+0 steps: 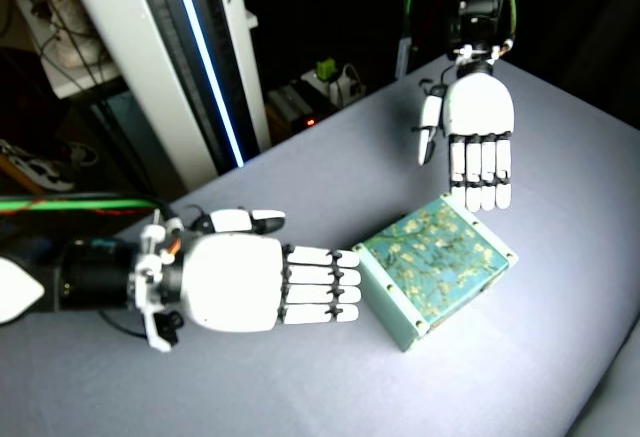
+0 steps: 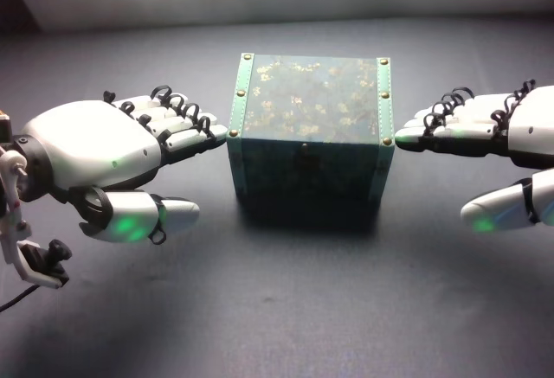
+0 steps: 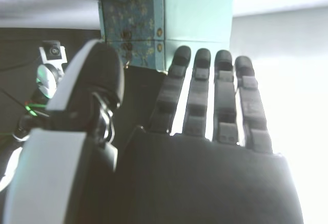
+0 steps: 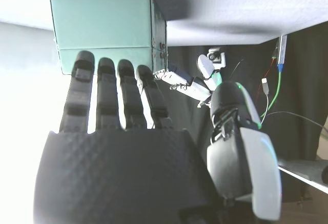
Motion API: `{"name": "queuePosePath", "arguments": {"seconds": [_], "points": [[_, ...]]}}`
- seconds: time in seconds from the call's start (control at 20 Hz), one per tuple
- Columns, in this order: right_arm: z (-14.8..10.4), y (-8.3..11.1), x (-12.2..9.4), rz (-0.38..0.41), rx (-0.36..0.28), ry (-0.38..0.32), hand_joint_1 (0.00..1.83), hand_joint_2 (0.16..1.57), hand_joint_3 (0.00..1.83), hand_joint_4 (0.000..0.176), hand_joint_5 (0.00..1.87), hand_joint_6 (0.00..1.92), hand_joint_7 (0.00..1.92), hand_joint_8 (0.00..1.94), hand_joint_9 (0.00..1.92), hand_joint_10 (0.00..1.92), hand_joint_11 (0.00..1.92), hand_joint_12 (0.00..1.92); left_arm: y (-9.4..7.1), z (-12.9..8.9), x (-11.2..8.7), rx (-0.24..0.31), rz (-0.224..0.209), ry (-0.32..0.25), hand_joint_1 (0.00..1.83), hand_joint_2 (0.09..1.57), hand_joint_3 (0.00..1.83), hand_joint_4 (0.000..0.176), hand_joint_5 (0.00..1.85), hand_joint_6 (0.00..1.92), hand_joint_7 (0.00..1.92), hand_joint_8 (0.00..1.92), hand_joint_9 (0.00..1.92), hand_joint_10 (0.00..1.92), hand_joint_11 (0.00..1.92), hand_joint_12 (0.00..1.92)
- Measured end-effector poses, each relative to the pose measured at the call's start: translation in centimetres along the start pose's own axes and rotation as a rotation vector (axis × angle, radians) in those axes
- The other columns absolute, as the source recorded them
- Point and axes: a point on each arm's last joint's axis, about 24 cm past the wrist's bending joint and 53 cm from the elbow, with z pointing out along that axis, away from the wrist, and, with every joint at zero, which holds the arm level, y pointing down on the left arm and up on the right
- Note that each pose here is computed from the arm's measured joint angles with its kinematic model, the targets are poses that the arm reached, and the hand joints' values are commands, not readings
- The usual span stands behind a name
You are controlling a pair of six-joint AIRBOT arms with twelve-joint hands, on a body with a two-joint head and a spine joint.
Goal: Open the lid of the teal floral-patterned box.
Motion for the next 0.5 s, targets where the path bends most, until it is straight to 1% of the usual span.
{"name": "queuePosePath", "arguments": {"seconds": [0.05, 0.1, 0.15, 0.2, 0.3, 0.35, 0.4, 0.45, 0.5], "points": [[0.0, 0.1, -0.3, 0.011, -0.005, -0.011, 0.0, 1.28, 0.0, 0.0, 0.01, 0.0, 0.0, 0.0, 0.0, 0.0, 0.01, 0.03, -0.1, 0.0, -0.1, 0.005, -0.008, -0.006, 0.0, 1.41, 0.0, 0.0, 0.0, 0.0, 0.0, 0.0, 0.0, 0.0, 0.03, 0.01], [0.0, 0.2, -0.6, 0.021, -0.011, -0.023, 0.0, 1.31, 0.01, 0.0, 0.04, 0.01, 0.02, 0.01, 0.0, 0.0, 0.0, 0.03, -0.2, 0.0, -0.3, 0.009, -0.02, -0.013, 0.0, 1.42, 0.0, 0.0, 0.0, 0.0, 0.0, 0.0, 0.0, 0.0, 0.01, 0.0], [-0.1, 0.3, -1.1, 0.032, -0.017, -0.04, 0.0, 1.31, 0.01, 0.0, 0.02, 0.0, 0.01, 0.0, 0.0, 0.0, 0.0, 0.0, -0.3, -0.1, -0.6, 0.016, -0.034, -0.026, 0.0, 1.42, 0.0, 0.0, 0.0, 0.0, 0.0, 0.0, 0.0, 0.0, 0.0, 0.0], [-0.2, 0.6, -1.9, 0.057, -0.031, -0.074, 0.0, 1.28, 0.0, 0.0, 0.03, 0.01, 0.01, 0.0, 0.0, 0.0, 0.0, 0.0, -0.5, -0.1, -1.2, 0.026, -0.051, -0.05, 0.0, 1.45, 0.0, 0.0, 0.0, 0.0, 0.0, 0.0, 0.0, 0.0, 0.0, 0.0], [-0.2, 1.0, -2.9, 0.079, -0.052, -0.116, 0.0, 1.24, 0.0, 0.0, 0.08, 0.02, 0.04, 0.01, 0.0, 0.0, 0.0, 0.0, -0.8, -0.2, -2.1, 0.04, -0.081, -0.088, 0.0, 1.44, 0.0, 0.0, 0.0, 0.0, 0.0, 0.0, 0.0, 0.0, 0.0, 0.0], [-0.1, 1.3, -3.3, 0.094, -0.067, -0.141, 0.0, 1.24, 0.0, 0.0, 0.07, 0.02, 0.04, 0.01, 0.0, 0.0, 0.0, 0.0, -0.8, -0.3, -2.6, 0.044, -0.1, -0.108, 0.02, 1.45, 0.0, 0.0, 0.0, 0.0, 0.0, 0.0, 0.0, 0.0, 0.0, 0.0], [-0.1, 1.4, -3.6, 0.104, -0.076, -0.159, 0.0, 1.27, 0.0, 0.0, 0.07, 0.01, 0.03, 0.0, 0.0, 0.0, 0.0, 0.0, -0.8, -0.4, -3.0, 0.045, -0.114, -0.124, 0.08, 1.45, 0.0, 0.0, 0.0, 0.0, 0.0, 0.0, 0.0, 0.0, 0.0, 0.0], [-0.2, 1.6, -3.8, 0.12, -0.092, -0.179, 0.0, 1.3, 0.01, 0.0, 0.08, 0.02, 0.03, 0.0, 0.0, 0.0, 0.01, 0.0, -0.8, -0.4, -3.4, 0.046, -0.116, -0.141, 0.09, 1.45, 0.0, 0.0, 0.0, 0.0, 0.0, 0.0, 0.0, 0.0, 0.0, 0.0], [-0.1, 1.7, -3.8, 0.134, -0.102, -0.192, 0.0, 1.32, 0.02, 0.0, 0.09, 0.02, 0.03, 0.0, 0.01, 0.01, 0.05, 0.02, -0.7, -0.5, -3.7, 0.046, -0.116, -0.157, 0.05, 1.45, 0.0, 0.0, 0.0, 0.0, 0.0, 0.0, 0.0, 0.0, 0.0, 0.0]]}}
